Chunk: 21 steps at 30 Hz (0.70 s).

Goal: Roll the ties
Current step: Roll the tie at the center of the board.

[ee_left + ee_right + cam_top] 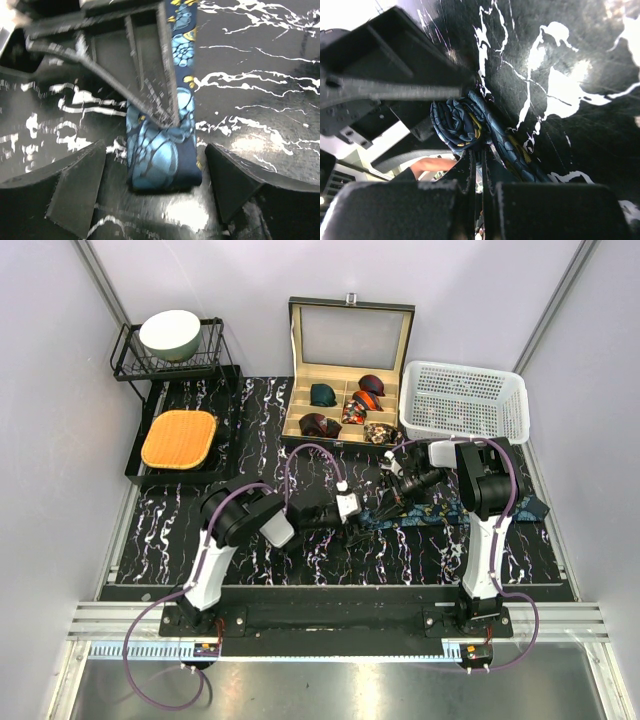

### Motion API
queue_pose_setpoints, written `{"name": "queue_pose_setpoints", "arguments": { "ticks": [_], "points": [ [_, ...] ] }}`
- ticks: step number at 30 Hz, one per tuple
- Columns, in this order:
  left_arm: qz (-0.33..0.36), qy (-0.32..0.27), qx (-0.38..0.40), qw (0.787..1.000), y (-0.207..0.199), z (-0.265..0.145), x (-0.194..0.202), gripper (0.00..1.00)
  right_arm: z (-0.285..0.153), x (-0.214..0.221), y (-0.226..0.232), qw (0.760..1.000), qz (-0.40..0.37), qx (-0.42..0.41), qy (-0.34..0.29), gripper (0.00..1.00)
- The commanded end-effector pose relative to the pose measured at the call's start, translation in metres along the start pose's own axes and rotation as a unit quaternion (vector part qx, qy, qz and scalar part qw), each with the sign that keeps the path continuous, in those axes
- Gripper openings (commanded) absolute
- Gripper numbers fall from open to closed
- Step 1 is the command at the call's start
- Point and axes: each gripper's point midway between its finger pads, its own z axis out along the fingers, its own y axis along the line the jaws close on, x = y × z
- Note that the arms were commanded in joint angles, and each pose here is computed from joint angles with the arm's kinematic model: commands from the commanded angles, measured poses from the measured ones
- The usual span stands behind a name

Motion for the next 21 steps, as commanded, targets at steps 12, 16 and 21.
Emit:
{"name": "queue_pose_setpoints", "arguments": {
  "ticks": [12,16,21],
  "points": [
    [0.084,0.084,-0.008,0.993,-0.004,-0.007,0.046,0.22,0.001,0.000,-0.018,0.998,-0.043,0.053,0.005,0.00],
    [0.073,0.113,-0.009,0.991,-0.006,-0.014,0.051,0.20,0.001,-0.001,-0.020,0.997,-0.040,0.058,0.009,0.00],
    [0.055,0.141,0.009,0.988,-0.014,-0.022,0.048,0.34,-0.002,-0.013,-0.019,0.996,-0.048,0.069,-0.013,0.00]
  ]
}}
